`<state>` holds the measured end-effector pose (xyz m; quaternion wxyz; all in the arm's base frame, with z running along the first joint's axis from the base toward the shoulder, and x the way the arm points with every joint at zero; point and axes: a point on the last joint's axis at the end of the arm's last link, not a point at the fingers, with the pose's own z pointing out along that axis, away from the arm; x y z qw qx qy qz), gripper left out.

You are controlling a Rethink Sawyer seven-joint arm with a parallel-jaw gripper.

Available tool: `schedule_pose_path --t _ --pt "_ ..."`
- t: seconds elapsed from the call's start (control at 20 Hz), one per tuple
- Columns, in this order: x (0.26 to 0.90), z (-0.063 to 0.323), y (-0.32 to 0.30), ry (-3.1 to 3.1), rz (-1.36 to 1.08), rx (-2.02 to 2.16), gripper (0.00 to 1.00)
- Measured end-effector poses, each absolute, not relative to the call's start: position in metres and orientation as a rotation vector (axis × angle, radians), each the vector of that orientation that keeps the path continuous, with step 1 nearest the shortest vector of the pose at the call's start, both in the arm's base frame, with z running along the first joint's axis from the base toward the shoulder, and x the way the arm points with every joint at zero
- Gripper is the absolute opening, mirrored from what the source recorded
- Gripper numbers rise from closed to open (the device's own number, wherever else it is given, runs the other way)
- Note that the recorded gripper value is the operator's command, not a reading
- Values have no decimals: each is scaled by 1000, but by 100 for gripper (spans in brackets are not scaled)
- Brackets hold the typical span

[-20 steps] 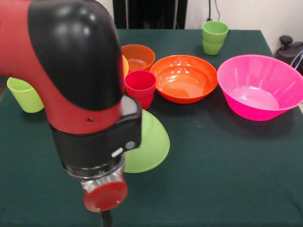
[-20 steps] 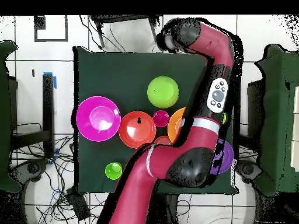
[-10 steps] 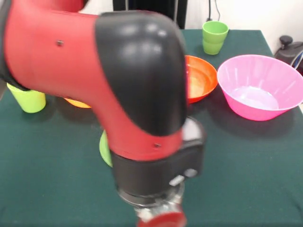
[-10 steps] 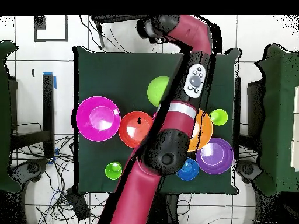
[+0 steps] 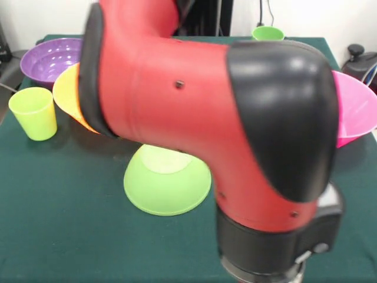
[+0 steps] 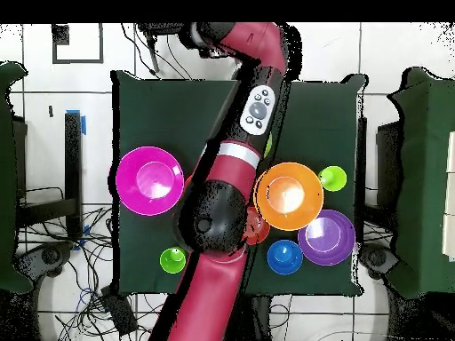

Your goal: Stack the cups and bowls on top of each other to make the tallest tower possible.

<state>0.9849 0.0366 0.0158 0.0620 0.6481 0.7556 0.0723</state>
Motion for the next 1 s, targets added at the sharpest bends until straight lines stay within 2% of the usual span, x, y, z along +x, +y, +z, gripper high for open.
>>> schedule_pose_path --t 0.45,1.0 --pt "987 5 53 2254 176 1976 100" --pt "981 23 48 2267 152 2057 100"
